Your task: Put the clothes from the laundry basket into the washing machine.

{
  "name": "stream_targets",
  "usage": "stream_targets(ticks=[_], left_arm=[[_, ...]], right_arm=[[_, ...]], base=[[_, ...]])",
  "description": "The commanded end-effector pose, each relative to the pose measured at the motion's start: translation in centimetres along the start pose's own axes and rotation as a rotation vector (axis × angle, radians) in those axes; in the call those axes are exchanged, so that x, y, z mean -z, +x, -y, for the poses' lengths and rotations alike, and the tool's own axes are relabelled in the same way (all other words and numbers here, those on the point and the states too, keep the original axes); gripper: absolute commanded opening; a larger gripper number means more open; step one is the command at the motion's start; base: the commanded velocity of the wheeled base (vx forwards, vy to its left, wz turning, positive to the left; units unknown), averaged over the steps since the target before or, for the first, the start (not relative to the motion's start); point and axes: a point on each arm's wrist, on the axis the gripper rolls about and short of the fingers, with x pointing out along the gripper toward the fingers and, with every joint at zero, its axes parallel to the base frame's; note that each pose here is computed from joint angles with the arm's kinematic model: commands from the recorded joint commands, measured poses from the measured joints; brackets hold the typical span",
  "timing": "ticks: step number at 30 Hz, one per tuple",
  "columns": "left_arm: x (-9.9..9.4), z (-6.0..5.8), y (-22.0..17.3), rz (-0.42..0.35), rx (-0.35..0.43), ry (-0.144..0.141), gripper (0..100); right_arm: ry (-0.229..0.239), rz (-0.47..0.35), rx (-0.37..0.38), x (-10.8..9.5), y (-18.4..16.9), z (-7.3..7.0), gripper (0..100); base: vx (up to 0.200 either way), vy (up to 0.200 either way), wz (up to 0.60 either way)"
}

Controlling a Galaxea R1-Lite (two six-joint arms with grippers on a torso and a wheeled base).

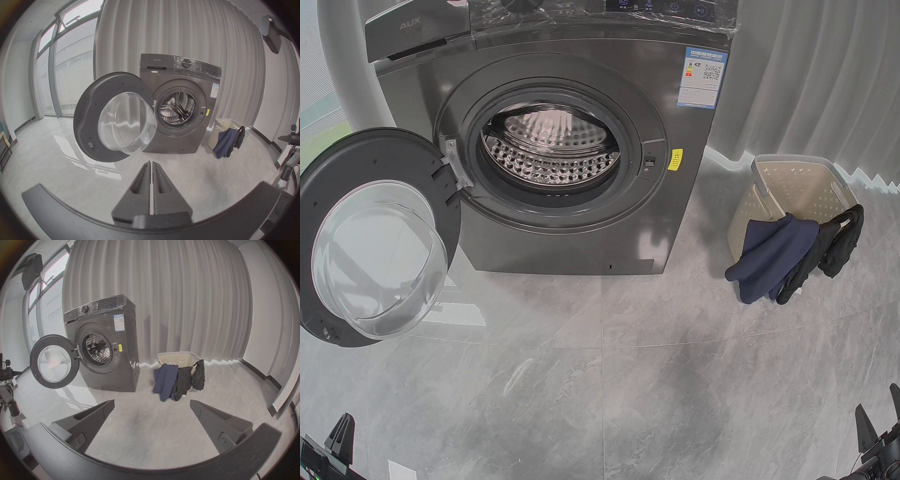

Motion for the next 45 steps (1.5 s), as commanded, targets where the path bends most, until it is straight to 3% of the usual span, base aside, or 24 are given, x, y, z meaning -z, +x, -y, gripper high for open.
stream_targets(ticks=[1,38,45], left_arm=[[0.47,-0.03,0.04,-0.006,-0.001,0.000,0],[0.47,-0.03,0.04,-0.006,-0.001,-0.002,0],[0.47,-0.03,0.04,-0.006,-0.001,-0.002,0]], right_arm=[[0.000,-0.007,0.000,0.51,0.05,0.00,100],[0.000,-0.007,0.000,0.51,0.05,0.00,100],[0.000,-0.007,0.000,0.51,0.05,0.00,100]], base=[[0.000,-0.200,0.00],[0.000,-0.200,0.00],[0.000,0.000,0.00]])
